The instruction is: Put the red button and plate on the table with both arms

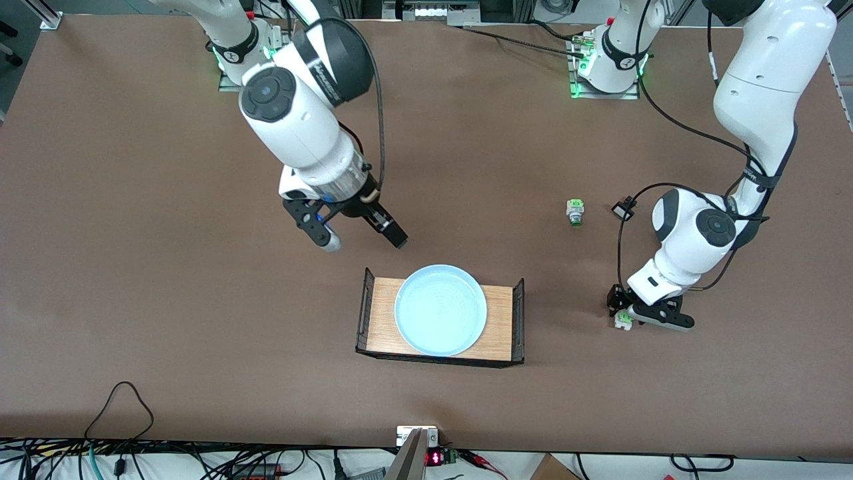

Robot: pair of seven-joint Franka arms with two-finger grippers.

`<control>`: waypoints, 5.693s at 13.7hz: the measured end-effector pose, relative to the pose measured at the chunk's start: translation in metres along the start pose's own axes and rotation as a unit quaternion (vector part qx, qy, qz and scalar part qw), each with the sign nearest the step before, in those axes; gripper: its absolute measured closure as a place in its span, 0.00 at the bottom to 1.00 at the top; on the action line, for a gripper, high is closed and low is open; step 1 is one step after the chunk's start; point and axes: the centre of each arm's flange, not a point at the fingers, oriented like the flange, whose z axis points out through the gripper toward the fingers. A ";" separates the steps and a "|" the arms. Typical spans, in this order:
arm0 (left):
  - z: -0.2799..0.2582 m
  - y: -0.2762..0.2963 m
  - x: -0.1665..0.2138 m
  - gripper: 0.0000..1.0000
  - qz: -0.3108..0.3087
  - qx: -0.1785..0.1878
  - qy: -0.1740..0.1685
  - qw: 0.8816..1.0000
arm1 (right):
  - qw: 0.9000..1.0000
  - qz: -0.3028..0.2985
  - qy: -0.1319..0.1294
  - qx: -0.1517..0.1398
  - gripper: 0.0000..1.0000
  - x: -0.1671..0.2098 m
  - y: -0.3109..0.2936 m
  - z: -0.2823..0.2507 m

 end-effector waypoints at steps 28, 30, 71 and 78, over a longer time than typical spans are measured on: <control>-0.387 -0.003 0.087 0.00 -0.061 -0.007 -0.165 0.984 | 0.998 0.023 0.035 0.042 0.00 0.030 -0.006 0.108; -0.403 -0.017 0.086 0.00 -0.084 -0.014 -0.154 0.984 | 0.998 0.023 0.035 0.041 0.00 0.030 -0.006 0.109; -0.416 -0.003 0.035 0.00 -0.161 0.031 -0.164 0.973 | 0.997 0.011 0.030 0.068 0.97 0.001 -0.014 0.122; -0.415 -0.002 0.034 0.00 -0.160 0.031 -0.169 0.972 | 0.997 0.021 0.004 0.076 0.97 -0.009 -0.027 0.046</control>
